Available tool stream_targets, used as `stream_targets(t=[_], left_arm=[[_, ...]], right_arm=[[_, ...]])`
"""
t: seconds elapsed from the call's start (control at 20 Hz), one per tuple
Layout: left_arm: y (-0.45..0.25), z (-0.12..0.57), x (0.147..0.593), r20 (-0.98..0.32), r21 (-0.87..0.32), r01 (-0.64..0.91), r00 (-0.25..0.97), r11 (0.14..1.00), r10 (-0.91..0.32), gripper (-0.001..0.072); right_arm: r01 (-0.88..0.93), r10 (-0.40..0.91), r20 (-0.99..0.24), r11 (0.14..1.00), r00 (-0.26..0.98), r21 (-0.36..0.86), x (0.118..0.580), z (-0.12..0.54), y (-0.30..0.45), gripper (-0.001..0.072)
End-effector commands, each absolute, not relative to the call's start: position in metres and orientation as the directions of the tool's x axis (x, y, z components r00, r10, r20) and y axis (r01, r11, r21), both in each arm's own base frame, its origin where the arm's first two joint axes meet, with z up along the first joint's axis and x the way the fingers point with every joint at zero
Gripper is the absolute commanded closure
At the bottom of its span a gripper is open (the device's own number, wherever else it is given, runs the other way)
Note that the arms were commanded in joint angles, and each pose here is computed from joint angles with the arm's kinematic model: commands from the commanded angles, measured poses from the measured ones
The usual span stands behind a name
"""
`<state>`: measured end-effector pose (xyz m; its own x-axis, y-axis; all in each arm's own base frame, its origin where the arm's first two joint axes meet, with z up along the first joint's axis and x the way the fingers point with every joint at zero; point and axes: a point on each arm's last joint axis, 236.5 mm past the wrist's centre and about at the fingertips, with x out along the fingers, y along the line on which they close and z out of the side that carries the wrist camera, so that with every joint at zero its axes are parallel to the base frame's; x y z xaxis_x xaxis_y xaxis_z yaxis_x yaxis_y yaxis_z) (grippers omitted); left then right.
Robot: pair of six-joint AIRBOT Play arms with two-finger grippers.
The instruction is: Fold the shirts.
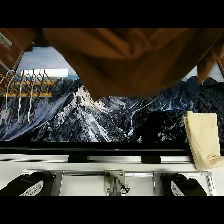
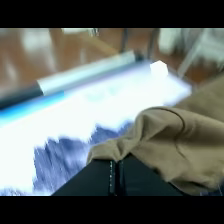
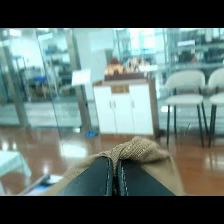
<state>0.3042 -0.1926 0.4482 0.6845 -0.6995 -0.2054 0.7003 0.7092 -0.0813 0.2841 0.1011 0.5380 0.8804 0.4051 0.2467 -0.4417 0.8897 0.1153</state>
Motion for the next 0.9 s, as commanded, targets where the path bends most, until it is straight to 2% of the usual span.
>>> stream_targets(t=[0.0,0.2,0.4,0.65,0.75,0.85], left_arm=[[-0.197,0.400,0.273,-0.406,-0.113,0.745,0.570,0.658,-0.715,0.0678],[-0.216,0.381,0.262,-0.463,-0.137,0.788,0.484,0.600,-0.742,0.0677],[-0.222,0.347,0.277,-0.528,-0.198,0.775,0.432,0.601,-0.731,0.0678],[-0.228,0.239,0.298,-0.684,-0.361,0.691,0.259,0.626,-0.681,0.0677],[-0.230,0.195,0.309,-0.713,-0.403,0.650,0.219,0.644,-0.666,0.0677],[-0.233,0.173,0.332,-0.703,-0.417,0.608,0.256,0.676,-0.664,0.0677]], right_arm=[[-0.431,0.406,0.207,0.898,0.890,0.093,0.283,0.531,0.101,0.0641],[-0.406,0.382,0.202,0.909,0.902,0.095,0.329,0.522,0.099,0.0641],[-0.422,0.412,0.090,0.885,0.907,0.198,0.426,0.460,0.113,0.0641],[-0.434,0.544,-0.132,0.773,0.828,0.463,0.526,0.327,0.153,0.0641],[-0.383,0.590,-0.270,0.745,0.761,0.547,0.543,0.261,0.166,0.0640],[-0.296,0.632,-0.401,0.714,0.663,0.635,0.546,0.198,0.177,0.0640]])
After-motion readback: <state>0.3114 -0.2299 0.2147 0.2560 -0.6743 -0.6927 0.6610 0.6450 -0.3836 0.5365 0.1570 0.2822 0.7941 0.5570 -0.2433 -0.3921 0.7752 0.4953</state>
